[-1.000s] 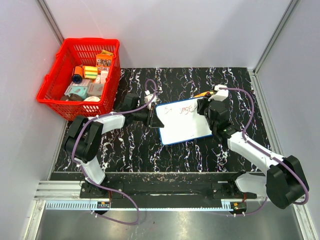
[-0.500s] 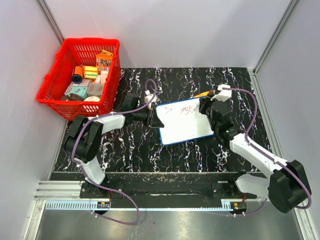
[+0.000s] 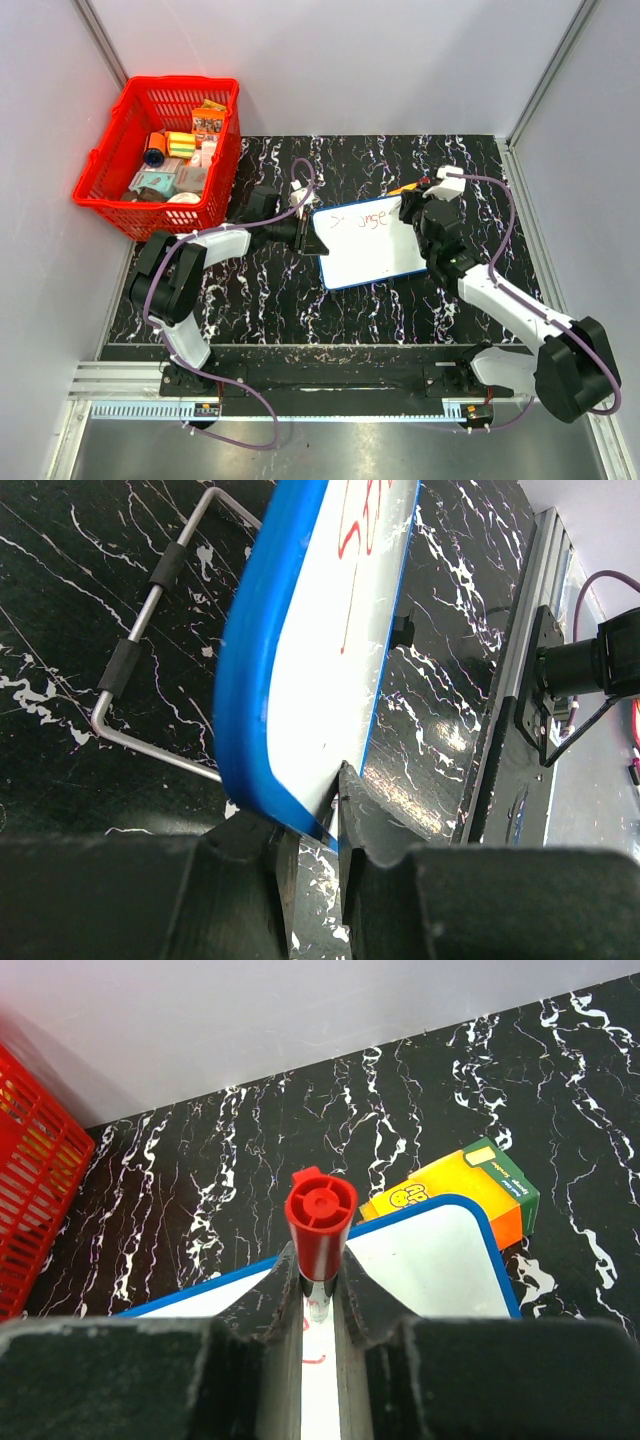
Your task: Write a sentence on the whiteboard
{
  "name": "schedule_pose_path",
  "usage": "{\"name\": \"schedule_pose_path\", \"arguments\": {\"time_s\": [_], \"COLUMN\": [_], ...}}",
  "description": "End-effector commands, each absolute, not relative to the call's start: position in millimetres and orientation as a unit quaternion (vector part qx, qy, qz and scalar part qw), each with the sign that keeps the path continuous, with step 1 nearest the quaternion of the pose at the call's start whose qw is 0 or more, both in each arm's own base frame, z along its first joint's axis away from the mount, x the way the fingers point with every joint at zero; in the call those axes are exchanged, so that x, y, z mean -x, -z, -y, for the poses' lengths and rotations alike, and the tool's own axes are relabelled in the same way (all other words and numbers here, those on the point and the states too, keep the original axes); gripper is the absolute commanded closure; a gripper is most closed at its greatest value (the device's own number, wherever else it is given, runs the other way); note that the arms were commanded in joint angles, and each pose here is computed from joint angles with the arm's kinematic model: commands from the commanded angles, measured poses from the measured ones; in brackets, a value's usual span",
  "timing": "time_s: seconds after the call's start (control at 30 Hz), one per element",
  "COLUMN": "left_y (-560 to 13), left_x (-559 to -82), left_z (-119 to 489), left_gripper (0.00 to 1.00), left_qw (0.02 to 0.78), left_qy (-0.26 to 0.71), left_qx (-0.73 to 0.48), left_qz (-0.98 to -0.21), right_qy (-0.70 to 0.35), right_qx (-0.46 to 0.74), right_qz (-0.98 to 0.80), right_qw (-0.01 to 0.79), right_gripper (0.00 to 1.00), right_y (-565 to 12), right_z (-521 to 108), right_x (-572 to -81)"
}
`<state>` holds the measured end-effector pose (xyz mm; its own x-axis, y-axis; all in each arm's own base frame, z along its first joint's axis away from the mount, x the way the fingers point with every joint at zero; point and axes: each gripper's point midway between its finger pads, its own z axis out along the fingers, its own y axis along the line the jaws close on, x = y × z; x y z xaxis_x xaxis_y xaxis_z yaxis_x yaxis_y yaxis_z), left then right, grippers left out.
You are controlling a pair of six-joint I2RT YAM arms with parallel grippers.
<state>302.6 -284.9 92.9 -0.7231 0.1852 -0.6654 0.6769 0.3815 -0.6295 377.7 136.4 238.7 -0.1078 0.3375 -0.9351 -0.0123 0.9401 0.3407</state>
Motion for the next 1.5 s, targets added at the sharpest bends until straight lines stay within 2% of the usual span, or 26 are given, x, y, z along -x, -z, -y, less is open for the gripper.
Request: {"name": "schedule_pose_path", "arguments": {"time_s": [0.0, 0.47, 1.47], "left_y": [-60, -59, -59], "left_x": [-312, -311, -311], "left_z": [272, 272, 273], "left_gripper": [1.0, 1.0, 1.0], "left_qw": [0.271, 0.269, 0.268], "left_qy": [0.41, 0.41, 0.411], "left_qx": [-0.292, -0.293, -0.292], "left_qz": [-0.82, -0.821, -0.821], "right_qy": [-0.142, -0.136, -0.14], "right_qx": [-0.132, -0.128, -0.116], "right_qz": [-0.697, -0.708, -0.748], "right_qw": [0.69, 0.681, 0.639], "right_gripper": [1.0, 1.0, 1.0], "right_y": [-274, -264, -217], "right_z": [-134, -137, -136], "right_x": [-390, -397, -374]}}
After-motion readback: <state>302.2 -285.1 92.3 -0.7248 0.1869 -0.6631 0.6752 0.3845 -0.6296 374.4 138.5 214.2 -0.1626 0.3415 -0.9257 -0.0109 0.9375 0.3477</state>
